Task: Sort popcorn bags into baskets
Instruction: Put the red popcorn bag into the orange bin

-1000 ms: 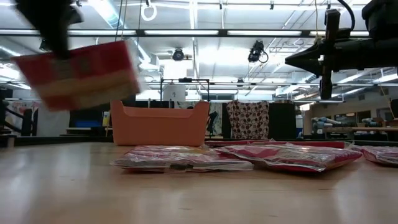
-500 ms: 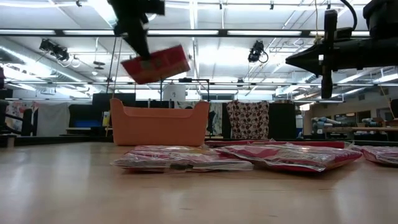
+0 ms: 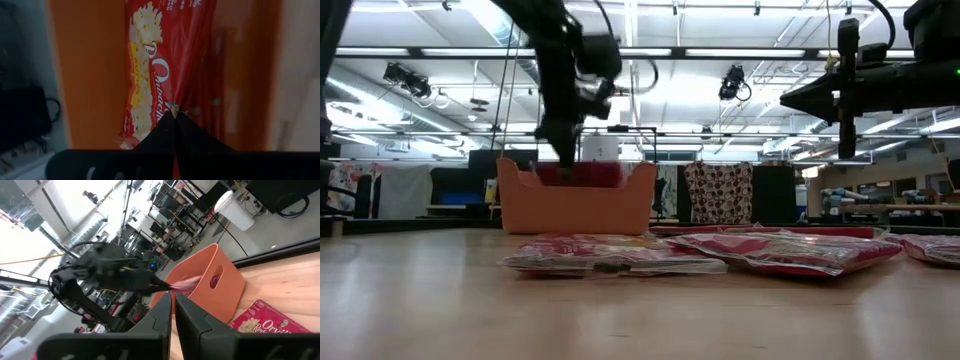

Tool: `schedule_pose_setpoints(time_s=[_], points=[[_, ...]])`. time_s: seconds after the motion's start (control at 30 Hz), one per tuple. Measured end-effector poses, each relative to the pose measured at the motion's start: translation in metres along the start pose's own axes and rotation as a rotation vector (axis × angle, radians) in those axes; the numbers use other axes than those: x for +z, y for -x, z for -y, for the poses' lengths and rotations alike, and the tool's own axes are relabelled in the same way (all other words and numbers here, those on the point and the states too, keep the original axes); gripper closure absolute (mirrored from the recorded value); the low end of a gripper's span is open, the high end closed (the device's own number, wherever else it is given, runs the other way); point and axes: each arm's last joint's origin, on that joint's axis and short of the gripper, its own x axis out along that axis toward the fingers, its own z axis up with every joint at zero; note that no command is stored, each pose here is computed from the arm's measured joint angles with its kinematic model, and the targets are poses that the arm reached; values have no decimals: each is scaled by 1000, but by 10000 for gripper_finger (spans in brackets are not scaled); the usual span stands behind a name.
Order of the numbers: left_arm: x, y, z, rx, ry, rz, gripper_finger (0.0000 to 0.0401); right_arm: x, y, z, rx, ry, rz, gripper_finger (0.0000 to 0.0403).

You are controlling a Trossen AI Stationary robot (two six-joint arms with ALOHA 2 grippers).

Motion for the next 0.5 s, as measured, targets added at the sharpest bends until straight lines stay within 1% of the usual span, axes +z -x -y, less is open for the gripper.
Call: schedule_pose_setpoints(time_s=[0.1,0.13,0.2,0.3,0.4,0.43,0.5], points=[[-3,-26,-3,-16,45,-86,384,0,0,0,4,-4,-3,375],[-4,-31,-3,-10,67,-111,372,0,0,0,7,-4,-7,375],[-6,-32,-4,-8,84,-130,343,-1,0,-1,19,-12,-20,375],[-5,-21,-1,-10,99,-104,301,-2,0,-1,45,-50,-57,375],[-3,3,3,-18,99,-20,271,-6,0,0,61,-66,-143,375],[-1,11,5,-46,101,22,264,-8,-1,0,47,-58,-186,376],[1,26,11,-145,135,109,256,-10,-4,-2,2,-25,-270,376]])
